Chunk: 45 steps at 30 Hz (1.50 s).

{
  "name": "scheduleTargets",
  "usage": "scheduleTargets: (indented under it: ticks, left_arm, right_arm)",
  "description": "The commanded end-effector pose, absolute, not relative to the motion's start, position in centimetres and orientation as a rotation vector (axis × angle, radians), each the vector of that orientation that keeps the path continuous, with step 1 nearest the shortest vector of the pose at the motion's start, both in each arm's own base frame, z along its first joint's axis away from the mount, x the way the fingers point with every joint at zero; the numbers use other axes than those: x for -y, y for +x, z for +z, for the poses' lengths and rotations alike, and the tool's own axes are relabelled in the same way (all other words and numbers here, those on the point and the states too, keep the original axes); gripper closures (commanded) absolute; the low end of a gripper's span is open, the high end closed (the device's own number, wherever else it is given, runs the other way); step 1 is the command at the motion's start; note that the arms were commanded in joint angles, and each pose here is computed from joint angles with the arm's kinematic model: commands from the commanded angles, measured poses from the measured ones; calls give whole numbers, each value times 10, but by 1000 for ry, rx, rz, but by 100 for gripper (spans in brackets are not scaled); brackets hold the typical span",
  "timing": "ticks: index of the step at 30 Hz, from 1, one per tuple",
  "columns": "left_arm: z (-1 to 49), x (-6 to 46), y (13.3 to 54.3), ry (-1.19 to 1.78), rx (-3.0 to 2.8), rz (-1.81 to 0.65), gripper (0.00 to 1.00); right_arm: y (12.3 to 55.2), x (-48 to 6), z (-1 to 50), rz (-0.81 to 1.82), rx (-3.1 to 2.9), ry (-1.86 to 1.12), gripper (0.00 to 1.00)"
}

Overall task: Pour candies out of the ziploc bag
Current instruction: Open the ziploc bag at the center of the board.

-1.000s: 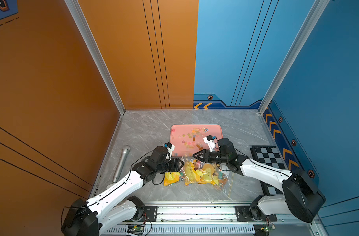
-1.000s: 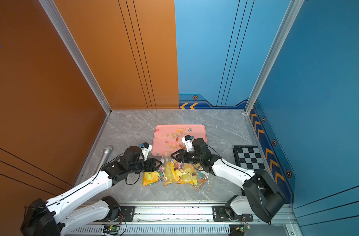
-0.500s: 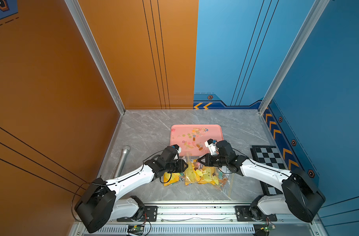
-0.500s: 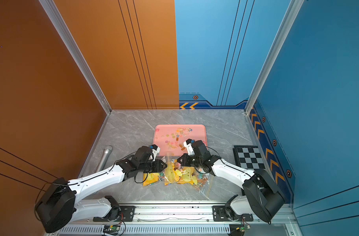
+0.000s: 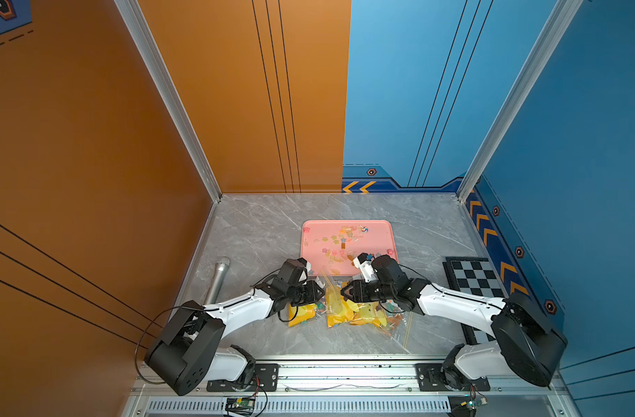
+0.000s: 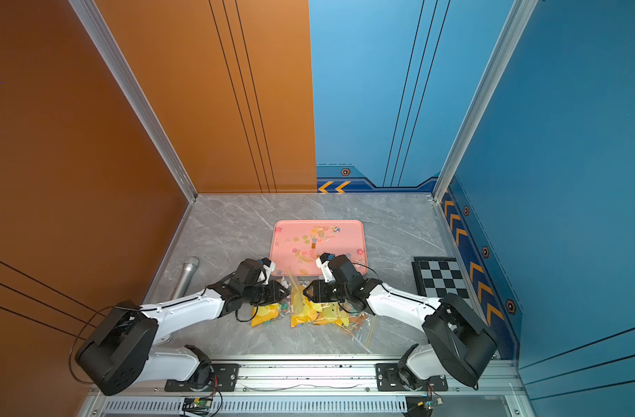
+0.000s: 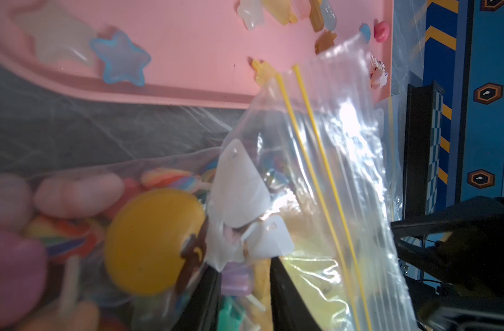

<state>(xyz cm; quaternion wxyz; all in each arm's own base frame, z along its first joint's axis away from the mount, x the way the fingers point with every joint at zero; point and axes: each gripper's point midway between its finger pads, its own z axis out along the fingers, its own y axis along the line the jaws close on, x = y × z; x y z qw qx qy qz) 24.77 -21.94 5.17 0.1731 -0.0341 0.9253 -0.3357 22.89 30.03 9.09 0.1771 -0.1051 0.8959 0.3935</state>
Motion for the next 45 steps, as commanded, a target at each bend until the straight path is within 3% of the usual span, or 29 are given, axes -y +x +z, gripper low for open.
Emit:
scheduleTargets:
  ticks: [1,5,13,21,28,37,41,45]
  left_arm:
    - [43,213,238,-106,-2663,-948,68]
    - [52,211,236,-95,-2645,-949,68]
    - [87,208,236,-68,-2577,-951,66]
    - [129,221,247,-25,-2473,-979,65]
    - [129,243,265,5,-2503,-980,66]
    - [112,250,266,2,-2547,-954,69]
    - [111,252,266,7,-2548,-952,70]
    - [111,253,267,4,-2545,-951,70]
  right_arm:
    - [236,-310,99,1142,-2490,-304,57]
    - [240,-316,105,1223,-2453,-285,63]
    - [246,-330,110,1299,-2424,-287,64]
    - [243,-340,115,1384,-2392,-298,82]
    - [220,-355,111,1276,-2434,-448,82]
    - [221,-336,107,1205,-2427,-399,81]
    - [228,-323,112,1179,-2411,-364,71]
    - [235,-310,118,1137,-2399,-358,67]
